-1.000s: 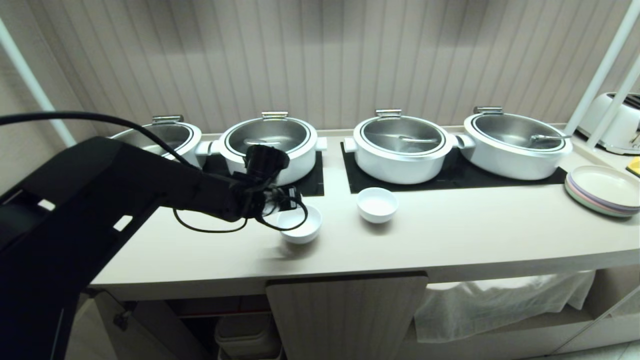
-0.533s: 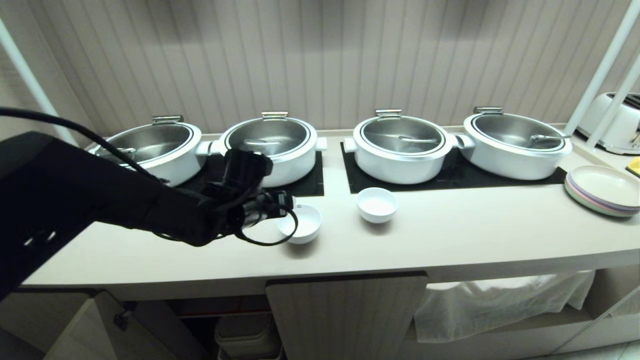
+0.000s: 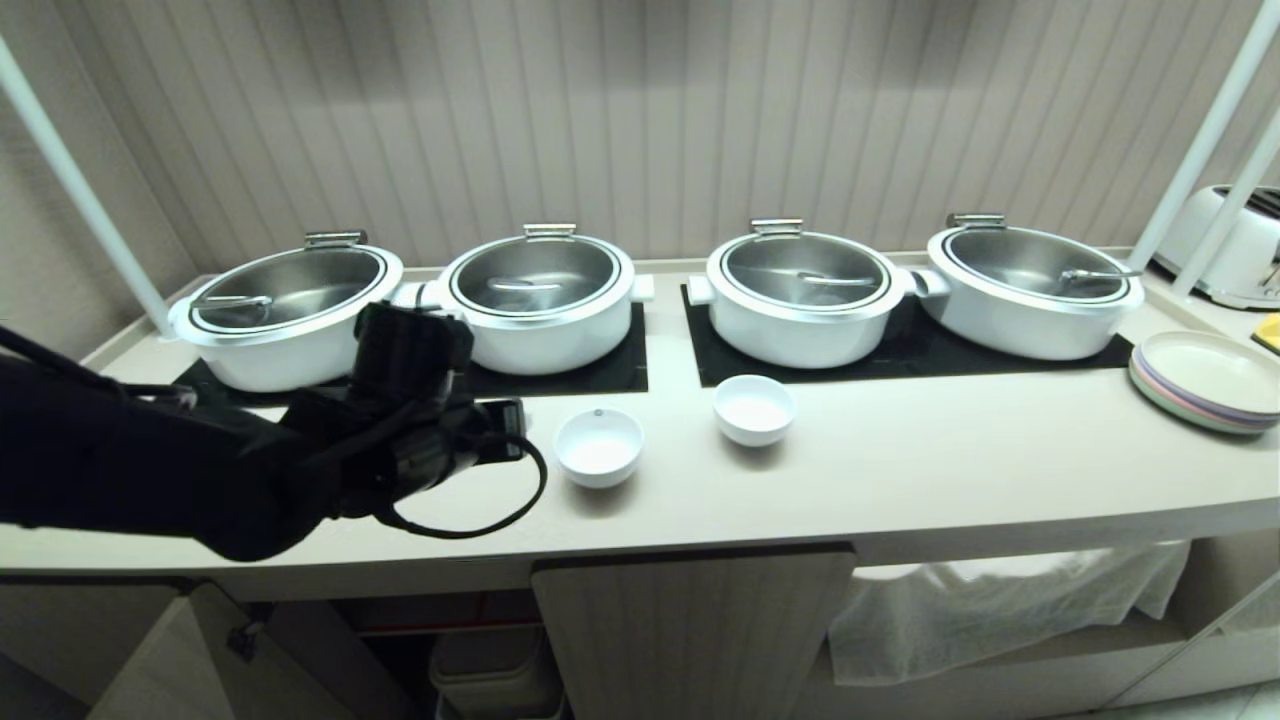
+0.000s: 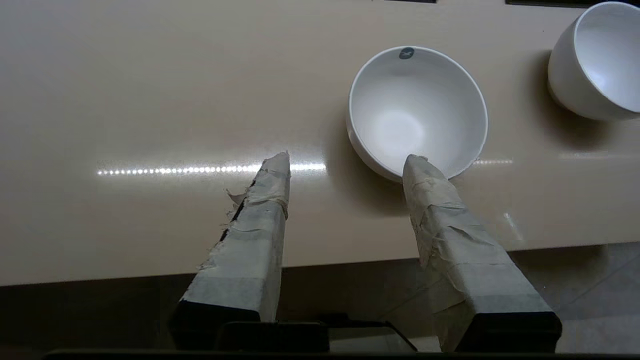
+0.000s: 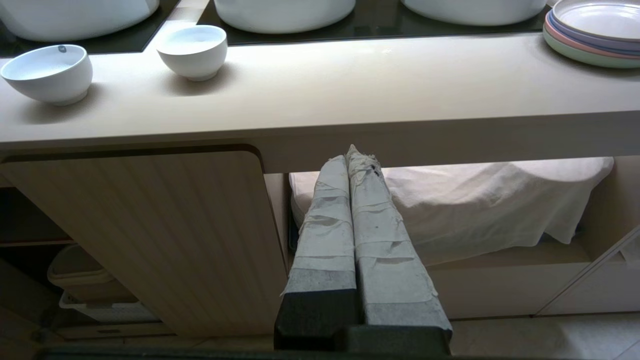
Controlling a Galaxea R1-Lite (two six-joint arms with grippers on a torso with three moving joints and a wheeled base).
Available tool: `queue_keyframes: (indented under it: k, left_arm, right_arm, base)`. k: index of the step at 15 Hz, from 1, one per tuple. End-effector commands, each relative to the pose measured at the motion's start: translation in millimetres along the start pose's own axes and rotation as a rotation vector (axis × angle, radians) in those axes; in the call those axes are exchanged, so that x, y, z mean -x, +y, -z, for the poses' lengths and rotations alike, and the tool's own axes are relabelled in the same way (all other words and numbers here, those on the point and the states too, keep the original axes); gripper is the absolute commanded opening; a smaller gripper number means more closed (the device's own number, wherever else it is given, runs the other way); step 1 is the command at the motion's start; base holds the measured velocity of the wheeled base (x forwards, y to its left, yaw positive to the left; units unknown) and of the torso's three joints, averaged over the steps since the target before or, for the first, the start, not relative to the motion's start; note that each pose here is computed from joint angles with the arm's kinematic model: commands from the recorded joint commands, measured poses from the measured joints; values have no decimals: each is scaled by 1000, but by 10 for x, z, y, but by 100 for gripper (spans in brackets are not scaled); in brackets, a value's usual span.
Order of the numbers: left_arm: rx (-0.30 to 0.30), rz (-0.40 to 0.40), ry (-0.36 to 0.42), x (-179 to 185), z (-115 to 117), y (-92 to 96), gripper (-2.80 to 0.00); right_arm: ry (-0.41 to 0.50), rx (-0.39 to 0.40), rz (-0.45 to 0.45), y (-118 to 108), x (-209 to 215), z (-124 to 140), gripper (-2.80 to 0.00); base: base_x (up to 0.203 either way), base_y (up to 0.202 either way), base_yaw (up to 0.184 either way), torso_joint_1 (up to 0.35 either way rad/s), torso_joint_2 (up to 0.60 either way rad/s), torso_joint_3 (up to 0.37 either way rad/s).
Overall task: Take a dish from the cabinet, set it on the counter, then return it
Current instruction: Pick up the bowl from the table
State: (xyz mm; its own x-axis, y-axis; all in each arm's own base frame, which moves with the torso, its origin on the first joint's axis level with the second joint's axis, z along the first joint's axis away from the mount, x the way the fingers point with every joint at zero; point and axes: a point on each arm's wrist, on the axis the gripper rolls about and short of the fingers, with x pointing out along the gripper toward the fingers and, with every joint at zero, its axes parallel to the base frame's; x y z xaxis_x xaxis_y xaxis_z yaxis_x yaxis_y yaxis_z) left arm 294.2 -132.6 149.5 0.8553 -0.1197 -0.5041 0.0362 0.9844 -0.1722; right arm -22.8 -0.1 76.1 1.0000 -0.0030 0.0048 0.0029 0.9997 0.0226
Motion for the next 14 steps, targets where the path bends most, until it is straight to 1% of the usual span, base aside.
queue_keyframes:
  k: [1, 5, 7, 10, 11, 14]
  left_arm:
    - [13, 9, -34, 228, -39, 55, -280]
    - [15, 2, -35, 516, 68, 189, -280]
    - [27, -23, -45, 694, 134, 324, -280]
    - [56, -90, -63, 965, 263, 619, -280]
    - [51, -123, -63, 1056, 342, 738, -280]
    - [9, -227, -74, 1364, 612, 1080, -280]
  right_arm:
    - [1, 0, 0, 0, -1, 0, -280]
    - [0, 0, 0, 0, -1, 0, -280]
    - [0, 0, 0, 0, 0, -3, -280]
    - [0, 0, 0, 0, 0, -3, -280]
    - [0, 0, 0, 0, 0, -3, -280]
    - [0, 0, 0, 0, 0, -3, -280]
  base:
    - [0, 0, 0, 0, 0, 0]
    - [0, 0, 0, 0, 0, 0]
    - [0, 0, 0, 0, 0, 0]
    - [0, 0, 0, 0, 0, 0]
    - [0, 0, 0, 0, 0, 0]
    - [0, 0, 0, 0, 0, 0]
